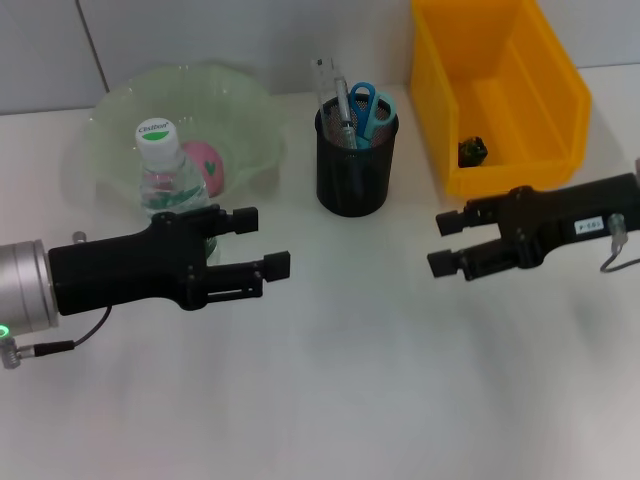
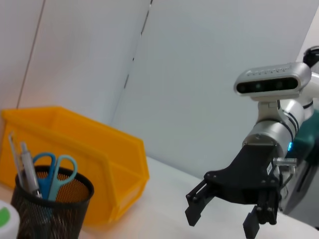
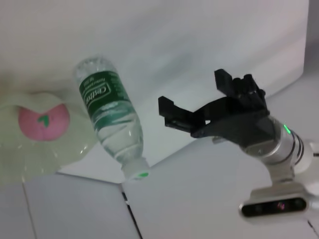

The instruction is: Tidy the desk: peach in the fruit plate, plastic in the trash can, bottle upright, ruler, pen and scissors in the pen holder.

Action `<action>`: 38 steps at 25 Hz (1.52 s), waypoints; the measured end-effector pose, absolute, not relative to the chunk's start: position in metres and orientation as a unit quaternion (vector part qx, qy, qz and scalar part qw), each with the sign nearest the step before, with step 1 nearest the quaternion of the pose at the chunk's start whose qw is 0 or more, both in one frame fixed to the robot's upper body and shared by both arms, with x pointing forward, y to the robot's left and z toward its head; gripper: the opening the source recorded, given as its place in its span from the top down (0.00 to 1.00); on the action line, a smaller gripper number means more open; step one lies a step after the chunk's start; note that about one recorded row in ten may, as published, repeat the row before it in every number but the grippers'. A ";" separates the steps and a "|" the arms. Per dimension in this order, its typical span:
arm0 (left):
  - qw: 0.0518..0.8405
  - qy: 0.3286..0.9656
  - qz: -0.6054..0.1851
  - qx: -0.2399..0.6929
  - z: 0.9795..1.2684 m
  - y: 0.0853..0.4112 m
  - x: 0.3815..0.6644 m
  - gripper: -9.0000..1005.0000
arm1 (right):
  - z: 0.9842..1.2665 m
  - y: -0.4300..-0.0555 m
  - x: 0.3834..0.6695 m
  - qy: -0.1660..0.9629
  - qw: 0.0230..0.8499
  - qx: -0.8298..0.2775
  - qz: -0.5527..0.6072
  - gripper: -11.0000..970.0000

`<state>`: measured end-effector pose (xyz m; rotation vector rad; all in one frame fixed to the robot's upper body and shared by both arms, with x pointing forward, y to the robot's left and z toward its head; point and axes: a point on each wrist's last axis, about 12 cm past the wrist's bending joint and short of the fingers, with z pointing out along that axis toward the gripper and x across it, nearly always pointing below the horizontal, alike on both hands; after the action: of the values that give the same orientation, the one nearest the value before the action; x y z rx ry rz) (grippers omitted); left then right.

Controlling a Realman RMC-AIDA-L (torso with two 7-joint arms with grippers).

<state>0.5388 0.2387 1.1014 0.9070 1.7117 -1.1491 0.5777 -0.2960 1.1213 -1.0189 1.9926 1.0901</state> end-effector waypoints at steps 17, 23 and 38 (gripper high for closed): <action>0.397 0.700 -0.437 0.402 1.097 0.236 0.543 0.18 | 1.110 -0.290 0.574 0.760 0.318 -0.399 0.403 0.14; 0.393 0.702 -0.437 0.403 1.097 0.238 0.543 0.18 | 1.111 -0.289 0.574 0.757 0.317 -0.402 0.406 0.14; 0.386 0.703 -0.435 0.409 1.097 0.240 0.542 0.18 | 1.112 -0.288 0.572 0.755 0.314 -0.402 0.412 0.14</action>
<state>0.5422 0.2403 1.0972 1.0413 1.7904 -1.1086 0.5717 -0.2885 1.1115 -1.0594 1.9891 1.0862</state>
